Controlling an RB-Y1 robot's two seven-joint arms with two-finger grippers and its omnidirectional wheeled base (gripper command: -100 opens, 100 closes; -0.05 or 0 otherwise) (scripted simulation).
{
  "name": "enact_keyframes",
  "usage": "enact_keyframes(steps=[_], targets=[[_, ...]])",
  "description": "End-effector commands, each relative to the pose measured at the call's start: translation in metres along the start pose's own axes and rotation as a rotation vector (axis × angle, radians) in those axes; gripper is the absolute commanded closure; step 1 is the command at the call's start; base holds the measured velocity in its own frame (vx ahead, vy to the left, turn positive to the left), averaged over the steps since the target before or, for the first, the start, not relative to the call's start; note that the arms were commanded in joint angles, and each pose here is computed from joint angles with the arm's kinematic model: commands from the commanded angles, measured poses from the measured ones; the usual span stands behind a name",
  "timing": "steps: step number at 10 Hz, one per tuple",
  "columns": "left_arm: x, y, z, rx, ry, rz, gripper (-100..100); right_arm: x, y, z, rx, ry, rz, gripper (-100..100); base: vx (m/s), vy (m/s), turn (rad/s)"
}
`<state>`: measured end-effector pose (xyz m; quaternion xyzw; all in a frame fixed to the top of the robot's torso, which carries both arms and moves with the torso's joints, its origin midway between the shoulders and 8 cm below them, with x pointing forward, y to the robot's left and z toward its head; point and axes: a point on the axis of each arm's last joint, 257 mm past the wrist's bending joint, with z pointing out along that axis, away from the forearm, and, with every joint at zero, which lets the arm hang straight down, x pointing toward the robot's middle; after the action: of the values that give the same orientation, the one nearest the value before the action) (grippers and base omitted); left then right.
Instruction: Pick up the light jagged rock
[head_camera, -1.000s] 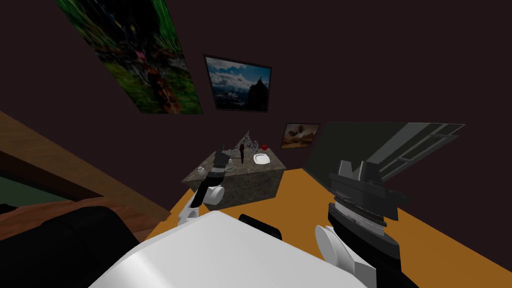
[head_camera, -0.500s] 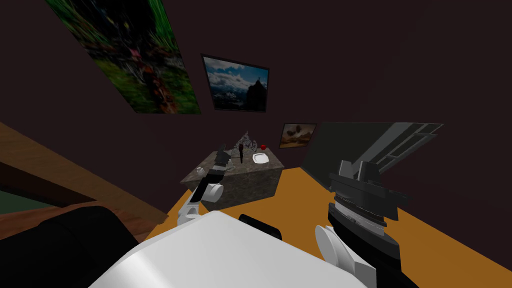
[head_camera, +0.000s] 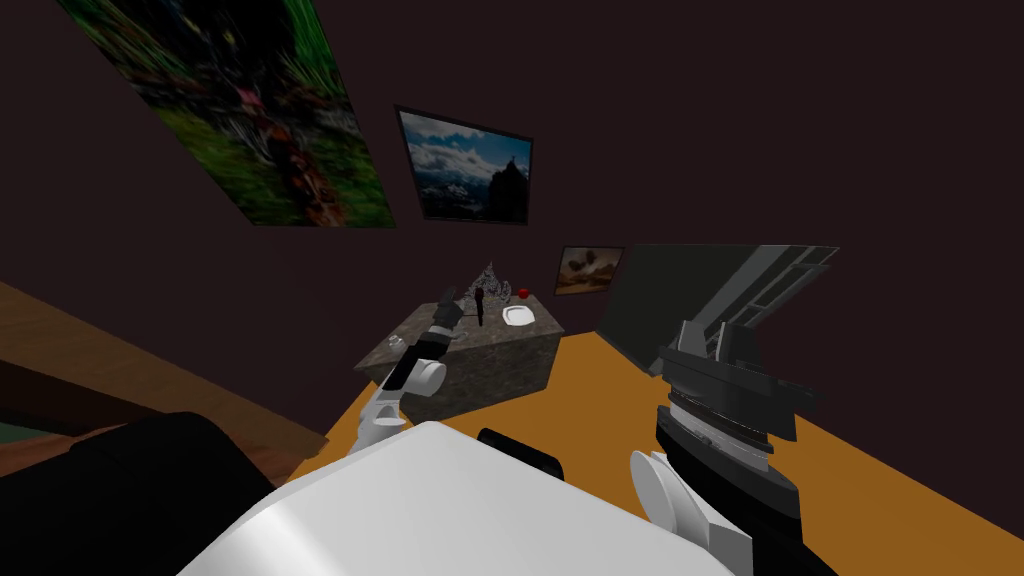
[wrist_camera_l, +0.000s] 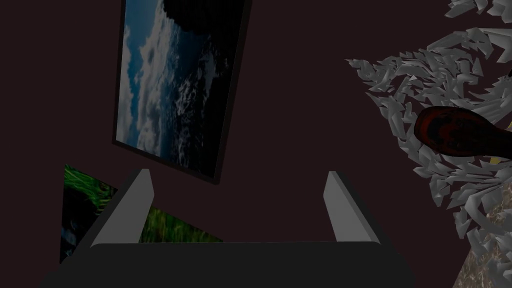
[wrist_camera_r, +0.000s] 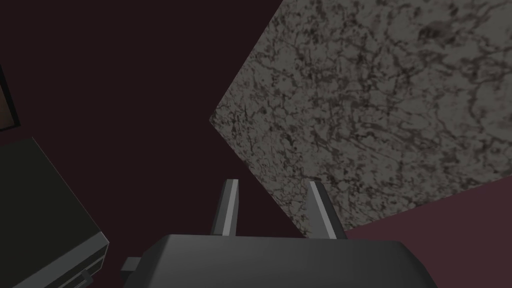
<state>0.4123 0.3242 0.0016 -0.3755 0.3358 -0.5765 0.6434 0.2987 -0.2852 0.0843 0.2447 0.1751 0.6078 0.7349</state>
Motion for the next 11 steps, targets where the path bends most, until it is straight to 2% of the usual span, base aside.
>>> enact_keyframes(steps=[1, 2, 7, 11], targets=[[-0.001, 0.013, 0.002, -0.047, 0.003, -0.008, -100, 0.000, 0.000, 0.000, 0.000, 0.000, 0.000, 0, -0.024, 0.009, -0.037], [-0.004, 0.015, 0.006, -0.063, 0.006, -0.024, -100, 0.000, 0.000, 0.000, 0.000, 0.000, 0.000, 0, -0.025, 0.011, -0.081], [-0.005, 0.037, 0.009, -0.155, 0.012, -0.041, -100, 0.000, 0.000, 0.000, 0.000, 0.000, 0.000, 0, -0.014, 0.007, -0.040], [-0.010, 0.058, 0.014, -0.250, 0.017, -0.080, -100, 0.000, 0.000, 0.000, 0.000, 0.000, 0.000, 0, -0.020, 0.013, -0.087]])
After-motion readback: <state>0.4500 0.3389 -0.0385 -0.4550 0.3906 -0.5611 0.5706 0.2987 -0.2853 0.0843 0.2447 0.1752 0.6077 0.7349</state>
